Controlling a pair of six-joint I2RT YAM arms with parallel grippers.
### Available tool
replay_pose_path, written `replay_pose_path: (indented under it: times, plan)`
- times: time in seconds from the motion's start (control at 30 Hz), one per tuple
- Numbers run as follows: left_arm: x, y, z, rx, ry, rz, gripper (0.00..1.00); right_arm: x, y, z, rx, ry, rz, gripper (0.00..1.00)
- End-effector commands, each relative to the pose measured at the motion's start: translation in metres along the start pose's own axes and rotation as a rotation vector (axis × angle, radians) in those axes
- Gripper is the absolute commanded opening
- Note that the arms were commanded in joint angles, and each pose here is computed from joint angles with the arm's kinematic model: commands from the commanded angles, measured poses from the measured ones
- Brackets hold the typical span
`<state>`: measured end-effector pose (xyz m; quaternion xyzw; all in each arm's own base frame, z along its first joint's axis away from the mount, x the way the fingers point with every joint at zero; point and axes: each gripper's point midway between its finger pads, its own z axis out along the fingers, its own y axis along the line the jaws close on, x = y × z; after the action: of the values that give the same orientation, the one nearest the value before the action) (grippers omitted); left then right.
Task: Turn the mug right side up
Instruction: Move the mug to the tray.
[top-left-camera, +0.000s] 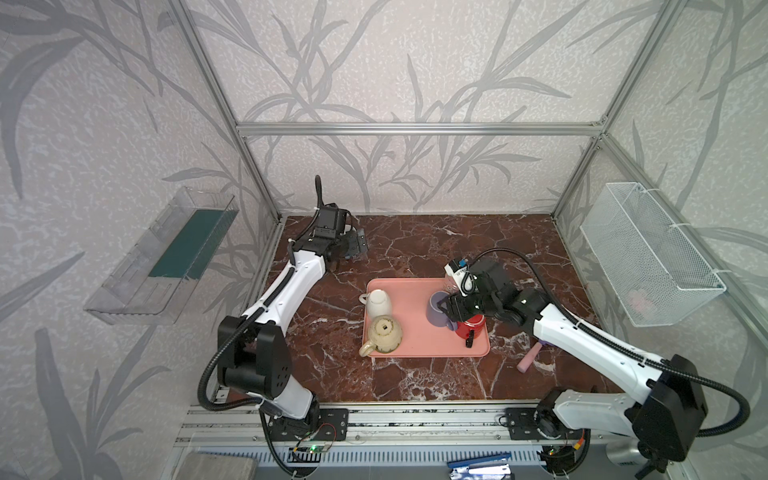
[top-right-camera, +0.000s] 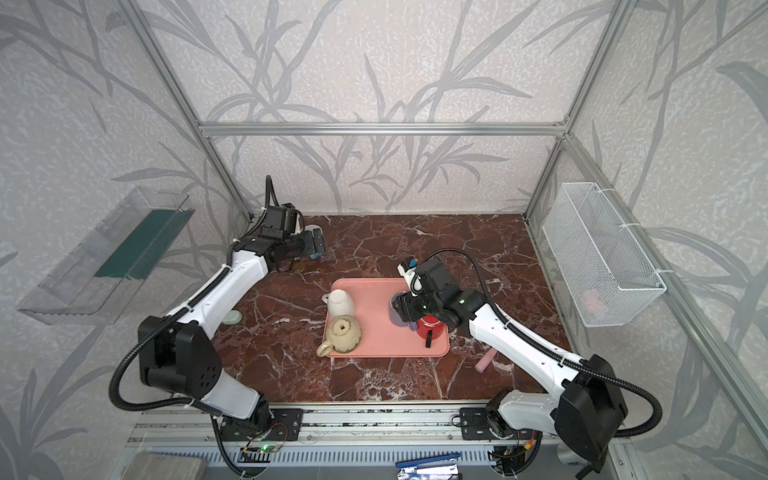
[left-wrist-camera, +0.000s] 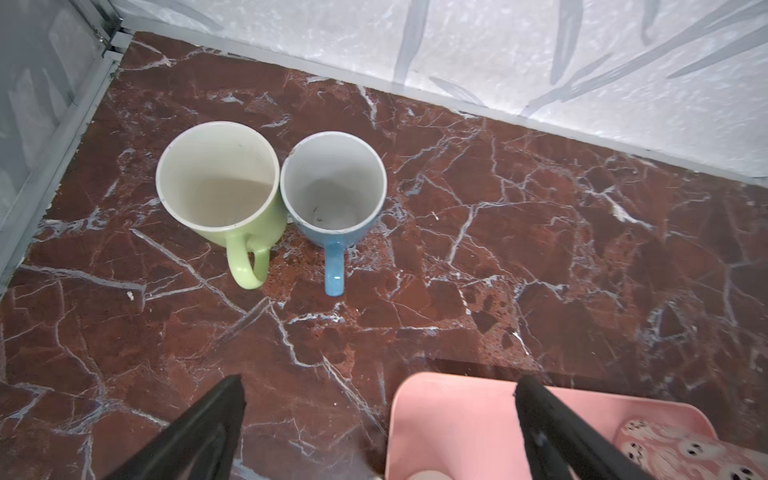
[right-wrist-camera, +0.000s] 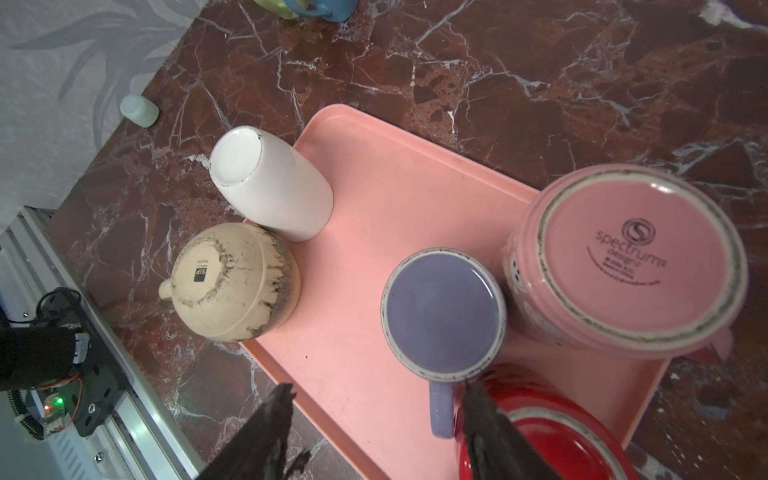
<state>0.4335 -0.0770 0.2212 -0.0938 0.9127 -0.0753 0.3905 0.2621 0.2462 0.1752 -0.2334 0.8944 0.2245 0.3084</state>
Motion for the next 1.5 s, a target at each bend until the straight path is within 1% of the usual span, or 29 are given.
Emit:
replay_pose_path:
  times: [0.0,0.17,0.3,0.5,0.67,0.87,1.07,1.47]
  plan:
    - [0.001,-0.016,-0.027,0.074,-0.023,-0.013,0.99,0.009,-0.008,-0.01,0.066,0.027,-0.032,0.66]
    - [0.009,-0.022,-0.062,0.135,-0.047,-0.012,0.99,0.018,-0.01,-0.01,0.087,0.072,-0.048,0.66]
    - [0.022,-0.021,-0.082,0.172,-0.054,-0.008,0.99,0.025,-0.013,-0.005,0.103,0.125,-0.063,0.65]
    - [0.046,-0.013,-0.104,0.195,-0.054,0.019,0.99,0.032,-0.013,0.006,0.114,0.188,-0.077,0.61]
    - [0.059,-0.006,-0.116,0.202,-0.06,0.035,0.99,0.034,-0.012,0.015,0.123,0.231,-0.089,0.57]
    - [0.072,0.0,-0.115,0.195,-0.058,0.049,0.99,0.036,-0.012,0.023,0.139,0.286,-0.105,0.53]
    - [0.08,-0.002,-0.109,0.215,-0.041,0.049,0.99,0.038,-0.014,0.029,0.153,0.33,-0.103,0.54]
    - [0.08,-0.001,-0.112,0.214,-0.049,0.059,0.99,0.042,-0.013,0.048,0.154,0.378,-0.11,0.56]
